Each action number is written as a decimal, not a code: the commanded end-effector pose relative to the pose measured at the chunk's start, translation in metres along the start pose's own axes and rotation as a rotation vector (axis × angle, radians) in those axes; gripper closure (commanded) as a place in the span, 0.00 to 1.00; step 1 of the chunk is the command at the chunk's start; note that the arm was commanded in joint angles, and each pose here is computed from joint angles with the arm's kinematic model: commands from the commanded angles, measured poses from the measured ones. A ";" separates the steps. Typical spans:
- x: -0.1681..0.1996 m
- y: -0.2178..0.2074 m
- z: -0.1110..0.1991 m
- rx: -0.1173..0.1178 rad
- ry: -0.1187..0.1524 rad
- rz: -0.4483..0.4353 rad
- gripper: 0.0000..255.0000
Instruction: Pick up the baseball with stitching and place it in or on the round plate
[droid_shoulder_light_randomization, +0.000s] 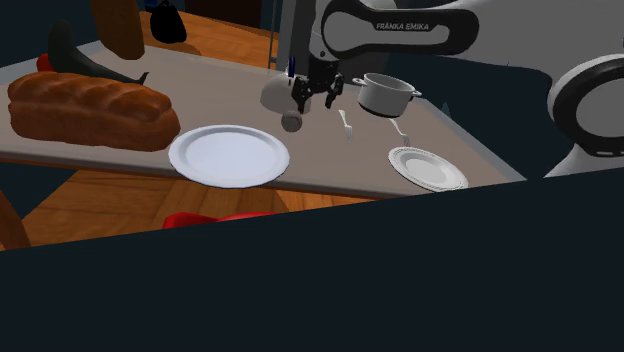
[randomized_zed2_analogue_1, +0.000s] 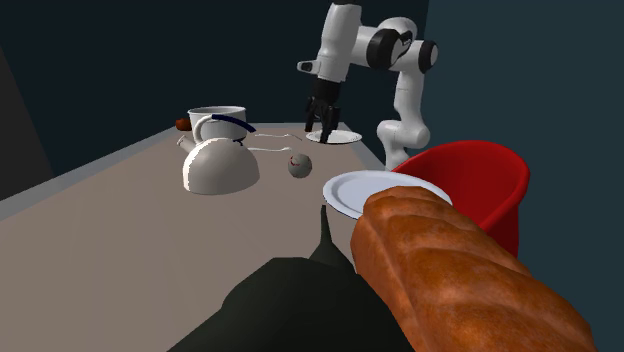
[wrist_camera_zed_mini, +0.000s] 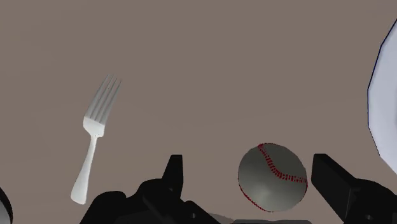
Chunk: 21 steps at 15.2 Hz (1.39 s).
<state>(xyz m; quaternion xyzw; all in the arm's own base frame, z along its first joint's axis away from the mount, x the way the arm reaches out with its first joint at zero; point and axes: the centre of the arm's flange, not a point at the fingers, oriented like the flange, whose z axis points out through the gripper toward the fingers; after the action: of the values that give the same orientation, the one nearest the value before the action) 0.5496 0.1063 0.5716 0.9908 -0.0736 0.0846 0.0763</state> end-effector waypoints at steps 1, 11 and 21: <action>0.023 -0.014 0.012 -0.009 -0.008 0.003 0.00; 0.057 -0.033 0.062 -0.022 -0.019 0.005 0.00; 0.057 -0.033 0.071 -0.022 -0.019 0.005 1.00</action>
<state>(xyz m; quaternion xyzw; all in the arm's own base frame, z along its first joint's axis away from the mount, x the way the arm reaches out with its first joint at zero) 0.6210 0.1194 0.5087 0.9904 -0.0779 0.0749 0.0862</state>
